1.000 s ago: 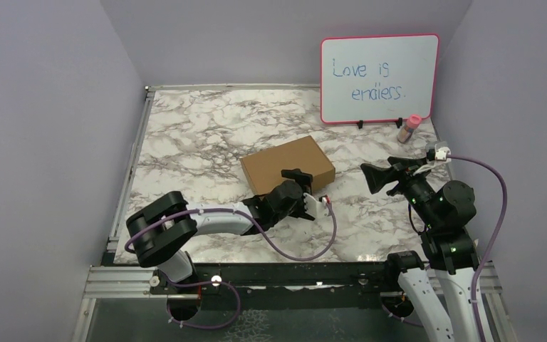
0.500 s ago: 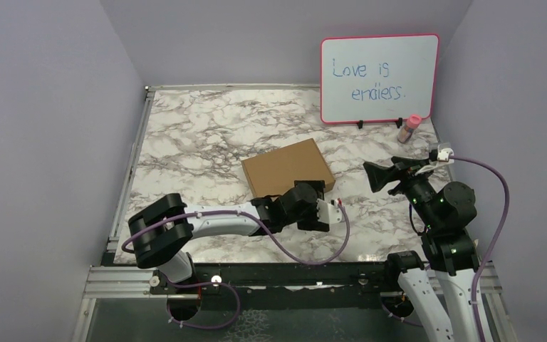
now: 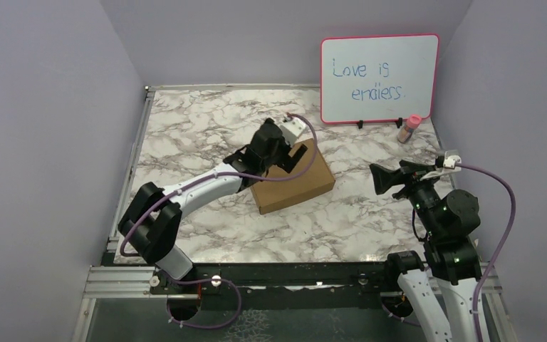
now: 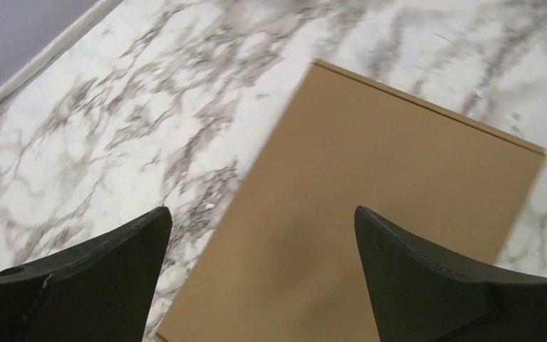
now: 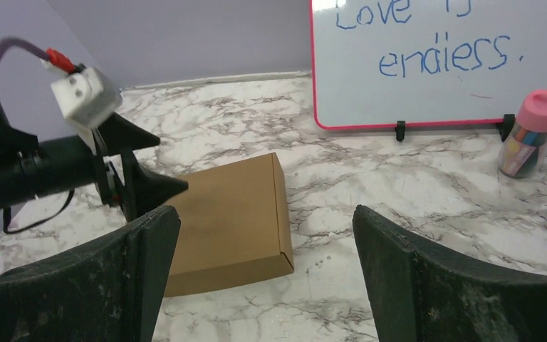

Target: Fold the paper box

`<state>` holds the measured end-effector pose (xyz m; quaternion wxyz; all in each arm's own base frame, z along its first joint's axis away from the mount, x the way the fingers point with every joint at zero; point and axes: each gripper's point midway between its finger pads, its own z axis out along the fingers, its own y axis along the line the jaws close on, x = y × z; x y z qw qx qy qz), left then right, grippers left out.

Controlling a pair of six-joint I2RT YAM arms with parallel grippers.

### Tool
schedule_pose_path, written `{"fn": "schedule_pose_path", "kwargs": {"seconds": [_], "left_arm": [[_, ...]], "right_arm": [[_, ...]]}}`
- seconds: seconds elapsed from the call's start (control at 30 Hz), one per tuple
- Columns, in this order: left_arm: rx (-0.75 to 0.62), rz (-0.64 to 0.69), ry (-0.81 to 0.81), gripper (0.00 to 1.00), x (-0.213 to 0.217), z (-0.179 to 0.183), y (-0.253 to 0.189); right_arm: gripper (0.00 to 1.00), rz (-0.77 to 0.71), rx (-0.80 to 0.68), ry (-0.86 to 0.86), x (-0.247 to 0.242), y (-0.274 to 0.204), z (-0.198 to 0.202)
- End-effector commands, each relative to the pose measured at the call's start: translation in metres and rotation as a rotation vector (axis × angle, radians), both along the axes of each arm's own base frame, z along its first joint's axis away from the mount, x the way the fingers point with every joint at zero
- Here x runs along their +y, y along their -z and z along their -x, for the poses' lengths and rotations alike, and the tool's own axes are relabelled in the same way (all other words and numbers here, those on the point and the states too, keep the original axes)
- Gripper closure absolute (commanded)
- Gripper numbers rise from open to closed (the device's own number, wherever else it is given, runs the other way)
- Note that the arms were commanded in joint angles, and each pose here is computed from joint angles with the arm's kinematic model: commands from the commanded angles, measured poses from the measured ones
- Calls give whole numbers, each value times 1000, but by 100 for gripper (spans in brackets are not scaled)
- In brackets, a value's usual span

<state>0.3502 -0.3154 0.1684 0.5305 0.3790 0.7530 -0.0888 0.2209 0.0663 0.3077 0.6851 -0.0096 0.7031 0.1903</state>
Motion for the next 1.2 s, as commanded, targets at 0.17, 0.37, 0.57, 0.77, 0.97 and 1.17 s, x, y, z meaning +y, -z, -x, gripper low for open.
{"fn": "schedule_pose_path", "kwargs": {"seconds": [0.17,0.37,0.57,0.77,0.97,1.17], "left_arm": [[111,610,-466,1,133,-72,-81],[55,786,-602,1,207,-69,-110],[-36,772,-688,1,258,-28,-118],[-127,678,-716,1,275,27,-128],[-318,643,-691,1,293,82,-152],[-411,673,-676,1,299,101,-159]], "right_arm": [[0,3,-69,131,-25,-6,13],[0,-1,-57,149,-28,-1,14],[0,-20,-52,211,-39,2,14],[0,-18,-31,203,-35,-1,10],[0,3,-35,211,-36,-8,3],[0,14,-8,206,-33,2,-6]]}}
